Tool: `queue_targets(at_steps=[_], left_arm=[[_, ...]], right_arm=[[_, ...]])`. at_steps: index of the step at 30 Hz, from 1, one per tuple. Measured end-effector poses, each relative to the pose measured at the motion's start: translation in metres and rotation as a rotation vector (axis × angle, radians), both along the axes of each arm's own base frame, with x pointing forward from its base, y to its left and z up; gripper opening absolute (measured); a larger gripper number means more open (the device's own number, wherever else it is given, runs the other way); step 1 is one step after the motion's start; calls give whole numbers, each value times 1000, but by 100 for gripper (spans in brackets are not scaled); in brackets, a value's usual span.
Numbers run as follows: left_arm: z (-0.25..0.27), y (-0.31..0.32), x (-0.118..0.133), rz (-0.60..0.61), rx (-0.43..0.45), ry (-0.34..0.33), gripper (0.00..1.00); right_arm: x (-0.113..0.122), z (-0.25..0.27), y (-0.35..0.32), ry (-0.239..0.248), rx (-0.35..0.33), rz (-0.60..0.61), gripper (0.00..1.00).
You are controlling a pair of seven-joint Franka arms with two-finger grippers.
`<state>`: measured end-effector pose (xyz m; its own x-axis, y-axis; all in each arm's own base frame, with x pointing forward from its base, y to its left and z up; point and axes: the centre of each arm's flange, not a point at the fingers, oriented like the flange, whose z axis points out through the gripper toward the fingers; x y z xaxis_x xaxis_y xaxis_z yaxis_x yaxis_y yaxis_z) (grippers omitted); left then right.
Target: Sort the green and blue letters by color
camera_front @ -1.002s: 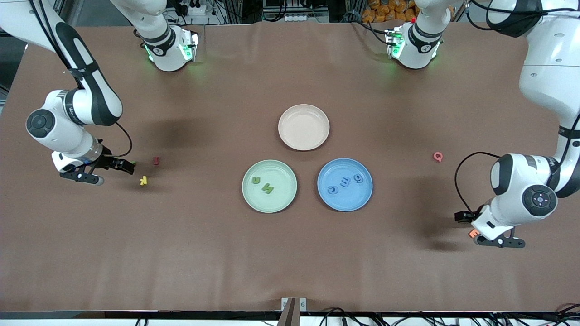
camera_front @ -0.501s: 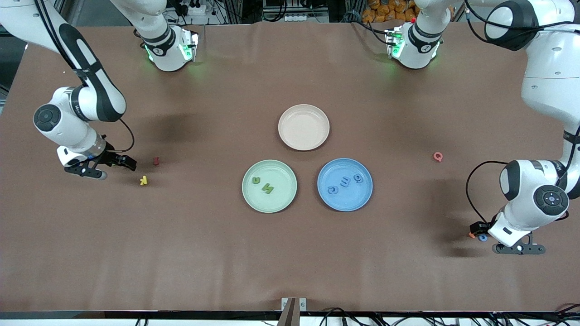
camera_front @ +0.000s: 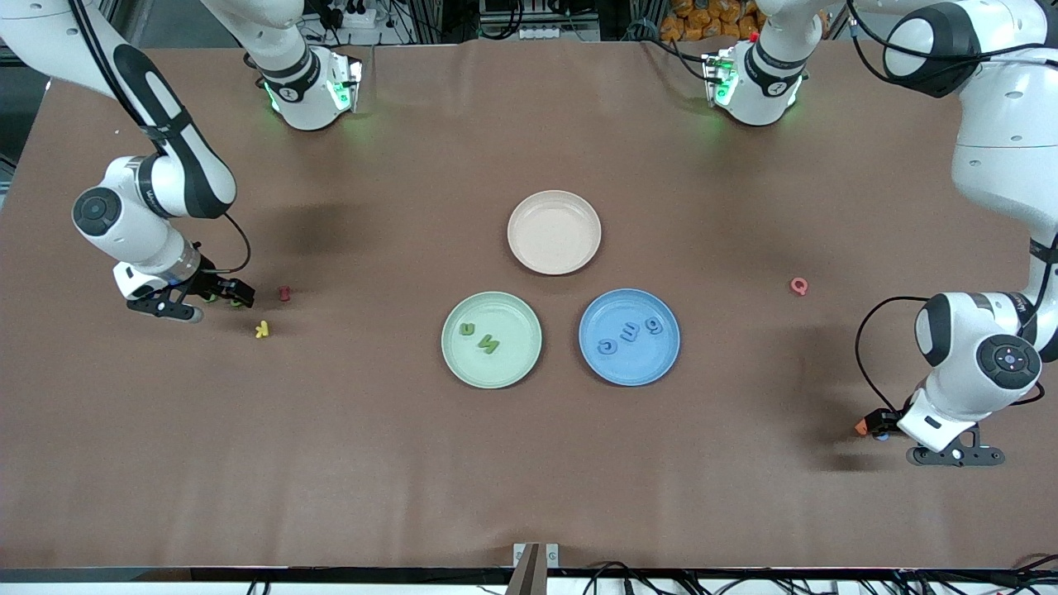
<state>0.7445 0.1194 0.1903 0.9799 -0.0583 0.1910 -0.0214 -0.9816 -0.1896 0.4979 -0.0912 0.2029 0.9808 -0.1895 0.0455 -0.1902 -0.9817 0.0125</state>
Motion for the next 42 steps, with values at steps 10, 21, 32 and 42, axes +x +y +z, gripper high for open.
queue_targets(at_steps=[10,21,32,42], left_arm=[[-10,0,-1,-2,-5,4,100],[-15,-3,-1,-7,-8,1,100],[-12,-24,3,-2,-41,-17,100],[-11,-46,5,1,-72,-23,100]], right_arm=[[-6,-18,-10,-8,8,-16,98],[-8,-31,-15,-10,15,-21,97],[-9,-33,-14,-8,16,-19,95],[-10,-33,-13,-7,16,-17,89]])
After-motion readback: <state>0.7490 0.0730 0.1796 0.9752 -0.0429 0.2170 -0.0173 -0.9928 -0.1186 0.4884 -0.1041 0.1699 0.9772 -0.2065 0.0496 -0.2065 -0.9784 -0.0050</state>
